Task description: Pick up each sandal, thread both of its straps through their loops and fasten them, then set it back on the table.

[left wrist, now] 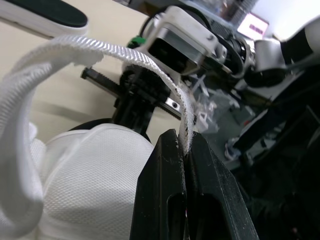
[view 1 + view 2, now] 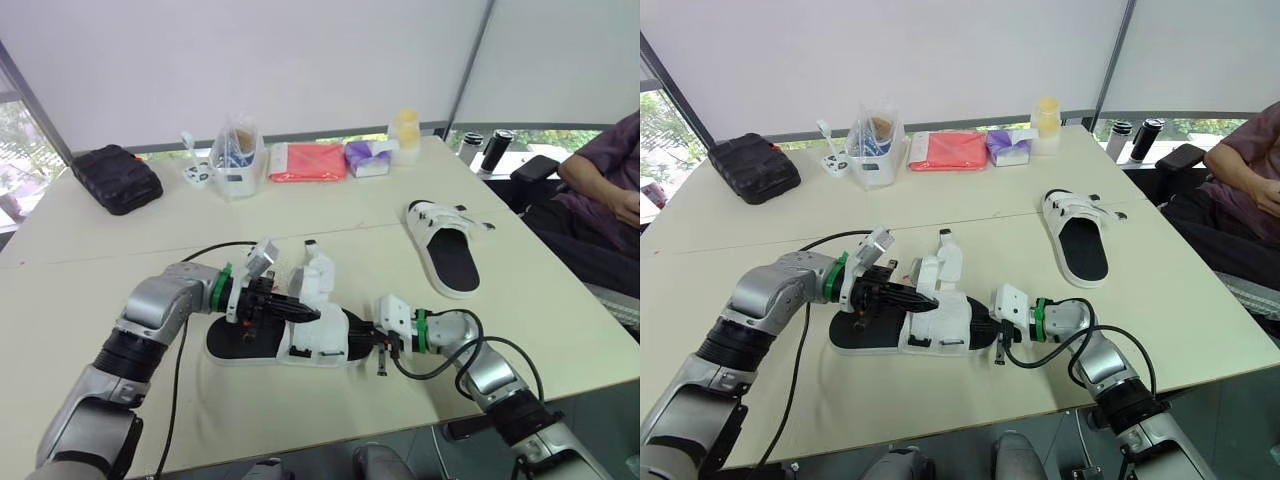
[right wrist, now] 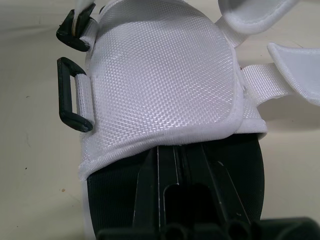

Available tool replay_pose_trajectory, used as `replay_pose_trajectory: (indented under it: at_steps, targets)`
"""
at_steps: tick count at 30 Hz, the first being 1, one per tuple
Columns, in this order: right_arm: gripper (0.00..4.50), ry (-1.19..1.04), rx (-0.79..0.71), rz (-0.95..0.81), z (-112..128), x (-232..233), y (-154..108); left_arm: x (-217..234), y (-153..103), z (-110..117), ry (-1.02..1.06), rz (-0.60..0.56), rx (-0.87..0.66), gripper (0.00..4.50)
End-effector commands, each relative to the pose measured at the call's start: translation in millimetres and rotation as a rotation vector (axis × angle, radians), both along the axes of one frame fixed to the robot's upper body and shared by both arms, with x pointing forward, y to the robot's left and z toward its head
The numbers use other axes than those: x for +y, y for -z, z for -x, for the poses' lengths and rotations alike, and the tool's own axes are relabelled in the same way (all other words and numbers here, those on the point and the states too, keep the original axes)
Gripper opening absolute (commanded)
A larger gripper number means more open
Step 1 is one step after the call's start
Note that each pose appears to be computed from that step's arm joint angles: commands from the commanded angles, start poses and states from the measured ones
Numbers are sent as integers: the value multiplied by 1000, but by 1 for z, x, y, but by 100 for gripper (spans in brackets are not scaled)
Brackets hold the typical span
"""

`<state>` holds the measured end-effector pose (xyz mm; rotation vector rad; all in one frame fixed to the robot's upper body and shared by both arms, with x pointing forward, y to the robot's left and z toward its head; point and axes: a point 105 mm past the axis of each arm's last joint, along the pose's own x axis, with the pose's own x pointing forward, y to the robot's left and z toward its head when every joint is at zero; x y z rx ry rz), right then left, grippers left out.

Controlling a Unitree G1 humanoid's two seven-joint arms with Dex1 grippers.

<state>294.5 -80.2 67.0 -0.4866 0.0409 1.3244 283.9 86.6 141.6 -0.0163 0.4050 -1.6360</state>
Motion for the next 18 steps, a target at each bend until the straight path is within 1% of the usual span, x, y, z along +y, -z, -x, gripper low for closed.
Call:
replay_pose_trajectory:
  at_steps: [1,7,9,12,15,18]
  targets:
    - [0,88,126,124,1,-17,41,3,6,5,17,-36,-30,3]
    - [0,87,127,122,2,-16,41,7,16,8,4,-49,-13,3]
    - [0,86,128,123,3,-16,42,8,17,8,-20,-37,-3,3]
    - [0,83,131,125,4,-16,43,9,10,8,-70,23,16,3]
    - [0,82,133,126,4,-16,44,13,0,8,-126,72,31,88]
    - [0,81,135,128,5,-17,45,22,-10,8,-217,94,8,232]
